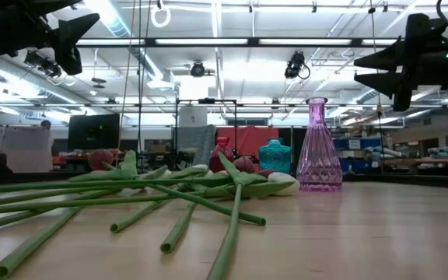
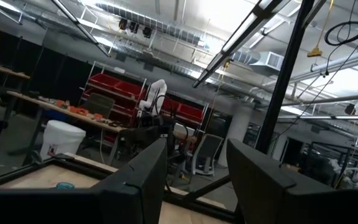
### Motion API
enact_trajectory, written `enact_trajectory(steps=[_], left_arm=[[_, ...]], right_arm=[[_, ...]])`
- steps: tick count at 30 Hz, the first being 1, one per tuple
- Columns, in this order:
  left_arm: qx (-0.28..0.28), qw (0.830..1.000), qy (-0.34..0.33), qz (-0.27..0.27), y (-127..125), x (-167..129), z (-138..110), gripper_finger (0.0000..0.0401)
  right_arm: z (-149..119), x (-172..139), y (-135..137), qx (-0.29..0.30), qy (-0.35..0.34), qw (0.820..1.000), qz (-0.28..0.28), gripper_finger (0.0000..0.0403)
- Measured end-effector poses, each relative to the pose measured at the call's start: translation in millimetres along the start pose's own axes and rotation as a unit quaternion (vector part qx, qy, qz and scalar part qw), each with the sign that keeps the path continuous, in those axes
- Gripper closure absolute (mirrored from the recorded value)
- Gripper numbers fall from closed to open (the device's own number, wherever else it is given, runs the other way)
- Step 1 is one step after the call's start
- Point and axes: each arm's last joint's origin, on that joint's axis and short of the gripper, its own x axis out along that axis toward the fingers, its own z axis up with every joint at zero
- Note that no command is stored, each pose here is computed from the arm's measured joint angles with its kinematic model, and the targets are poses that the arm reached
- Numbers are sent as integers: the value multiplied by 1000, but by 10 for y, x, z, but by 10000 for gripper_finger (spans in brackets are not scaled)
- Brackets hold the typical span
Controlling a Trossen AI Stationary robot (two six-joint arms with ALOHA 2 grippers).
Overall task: Sort flowers into vase by color
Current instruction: Put the center red tulip into the pink vase
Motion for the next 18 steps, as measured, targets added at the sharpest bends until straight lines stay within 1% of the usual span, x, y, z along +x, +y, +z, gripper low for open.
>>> enact_trajectory(steps=[2,4,7,11,13,15,18], left_arm=[[0,1000,0,0,0,0,0,229],[0,1000,0,0,0,0,0,229],[0,1000,0,0,0,0,0,229],[0,1000,0,0,0,0,-1,229],[0,1000,2,0,1,0,-3,229],[1,1000,6,1,3,0,-11,229],[2,1000,15,4,9,-1,-29,229]], right_arm=[[0,0,2,3,1,1000,3,197],[-3,0,9,18,4,1000,10,197],[22,4,36,27,-3,999,33,197],[111,3,132,11,-30,991,129,197],[147,3,174,13,-41,985,166,197],[180,22,213,20,-34,983,177,197],[209,94,277,27,-1,985,170,199]])
